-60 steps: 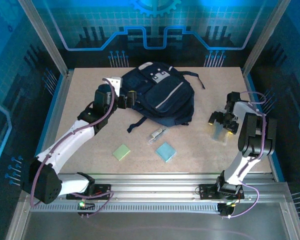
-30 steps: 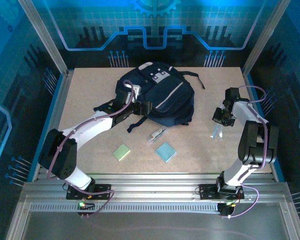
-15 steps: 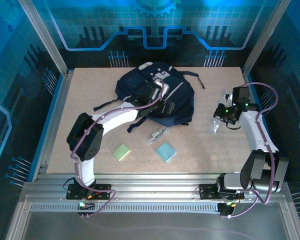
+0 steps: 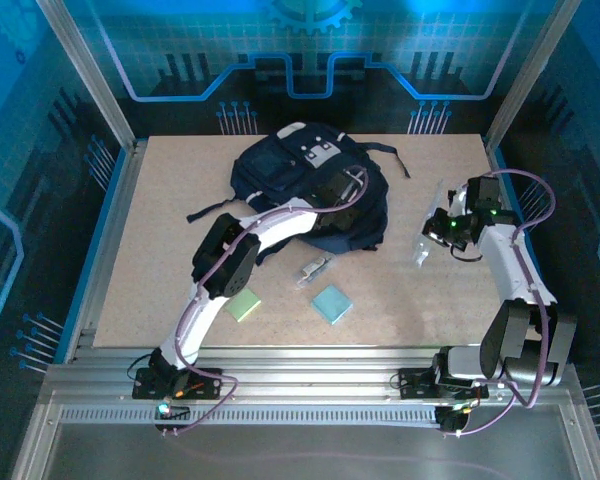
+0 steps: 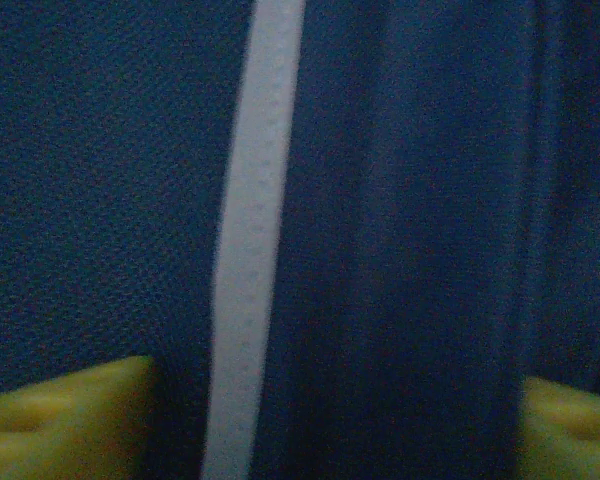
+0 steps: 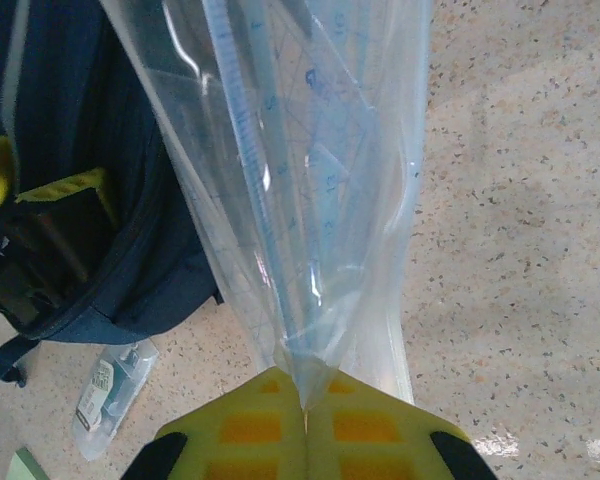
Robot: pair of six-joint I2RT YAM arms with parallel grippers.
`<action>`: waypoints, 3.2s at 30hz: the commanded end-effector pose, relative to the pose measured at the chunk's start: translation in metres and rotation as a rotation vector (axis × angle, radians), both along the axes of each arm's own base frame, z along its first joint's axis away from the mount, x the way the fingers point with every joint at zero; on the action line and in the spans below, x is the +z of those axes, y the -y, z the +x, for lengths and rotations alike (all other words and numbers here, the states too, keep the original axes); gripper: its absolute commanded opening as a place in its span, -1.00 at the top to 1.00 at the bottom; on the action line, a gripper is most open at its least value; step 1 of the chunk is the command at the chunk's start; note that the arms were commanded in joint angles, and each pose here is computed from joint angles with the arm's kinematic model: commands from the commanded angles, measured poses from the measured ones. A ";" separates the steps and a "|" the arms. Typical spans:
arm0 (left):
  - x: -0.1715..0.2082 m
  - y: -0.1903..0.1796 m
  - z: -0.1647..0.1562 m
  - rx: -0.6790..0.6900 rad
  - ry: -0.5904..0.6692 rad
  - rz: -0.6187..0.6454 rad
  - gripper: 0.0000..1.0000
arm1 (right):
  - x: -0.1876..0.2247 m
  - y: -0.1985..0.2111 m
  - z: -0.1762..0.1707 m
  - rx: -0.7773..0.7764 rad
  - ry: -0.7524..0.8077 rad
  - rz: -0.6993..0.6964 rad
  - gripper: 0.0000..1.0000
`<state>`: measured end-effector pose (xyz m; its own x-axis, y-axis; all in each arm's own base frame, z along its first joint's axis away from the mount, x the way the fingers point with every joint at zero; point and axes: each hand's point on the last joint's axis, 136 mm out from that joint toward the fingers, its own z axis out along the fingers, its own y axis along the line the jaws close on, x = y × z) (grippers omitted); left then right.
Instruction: Pack the student bag
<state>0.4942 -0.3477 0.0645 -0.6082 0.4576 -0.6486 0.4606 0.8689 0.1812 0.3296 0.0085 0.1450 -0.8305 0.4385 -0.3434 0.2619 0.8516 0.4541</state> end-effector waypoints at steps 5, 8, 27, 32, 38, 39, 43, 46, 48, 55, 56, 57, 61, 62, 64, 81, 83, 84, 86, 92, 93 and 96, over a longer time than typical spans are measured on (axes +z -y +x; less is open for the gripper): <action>0.024 -0.018 -0.011 0.033 -0.041 -0.027 1.00 | 0.014 0.000 0.000 -0.010 0.054 0.041 1.00; 0.065 -0.014 -0.021 0.019 -0.029 -0.145 1.00 | 0.020 -0.004 0.003 -0.012 0.079 0.077 1.00; 0.216 -0.026 -0.023 -0.017 -0.132 -0.767 1.00 | 0.055 -0.132 0.078 0.074 0.304 0.386 1.00; 0.231 -0.022 -0.021 -0.043 -0.116 -0.783 1.00 | 0.040 -0.191 0.116 0.129 0.330 0.416 1.00; 0.232 -0.021 -0.022 -0.064 -0.118 -0.769 1.00 | 0.017 -0.237 0.161 0.159 0.359 0.512 1.00; 0.232 -0.020 -0.022 -0.068 -0.120 -0.771 1.00 | 0.010 -0.244 0.166 0.154 0.350 0.520 1.00; 0.228 -0.019 -0.020 -0.063 -0.124 -0.777 1.00 | -0.013 -0.264 0.183 0.128 0.276 0.541 0.97; 0.226 -0.018 -0.020 -0.058 -0.130 -0.790 1.00 | -0.013 -0.281 0.192 0.174 0.271 0.601 0.46; 0.224 -0.019 -0.019 -0.051 -0.125 -0.790 1.00 | -0.007 -0.283 0.193 0.212 0.274 0.630 -0.02; 0.216 -0.019 -0.010 -0.025 -0.108 -0.799 1.00 | 0.012 -0.224 0.156 0.202 0.276 0.532 -0.50; 0.214 -0.019 -0.008 -0.022 -0.111 -0.801 1.00 | 0.013 -0.212 0.147 0.197 0.267 0.499 -0.50; 0.213 -0.018 -0.007 -0.021 -0.112 -0.800 1.00 | 0.015 -0.200 0.137 0.194 0.261 0.463 -0.50; 0.208 -0.021 -0.003 -0.004 -0.100 -0.776 0.78 | 0.017 -0.164 0.095 0.178 0.213 0.298 -0.50; 0.207 -0.022 -0.002 0.004 -0.097 -0.769 0.36 | 0.020 -0.157 0.085 0.173 0.209 0.250 -0.50; 0.205 -0.027 -0.001 0.026 -0.099 -0.758 -0.35 | 0.025 -0.146 0.065 0.167 0.197 0.185 -0.51; 0.117 -0.216 -0.003 0.576 -0.018 -0.765 -0.88 | -0.013 -0.269 0.010 0.307 0.192 0.034 -0.38; 0.096 -0.241 -0.005 0.706 -0.036 -0.736 -0.85 | -0.034 -0.283 0.014 0.314 0.144 0.042 -0.31; 0.089 -0.246 -0.005 0.728 -0.054 -0.737 -0.81 | -0.040 -0.289 0.017 0.321 0.132 0.050 -0.29; 0.074 -0.254 -0.005 0.778 -0.077 -0.737 -0.78 | -0.053 -0.296 0.023 0.310 0.113 0.045 -0.28; 0.041 -0.261 0.011 0.833 -0.106 -0.688 -0.76 | -0.086 -0.291 0.031 0.265 0.040 -0.028 -0.28; 0.034 -0.260 0.015 0.838 -0.118 -0.674 -0.75 | -0.090 -0.289 0.031 0.262 0.028 -0.036 -0.28; 0.017 -0.256 0.030 0.840 -0.165 -0.637 -0.74 | -0.098 -0.282 0.028 0.253 0.013 -0.042 -0.28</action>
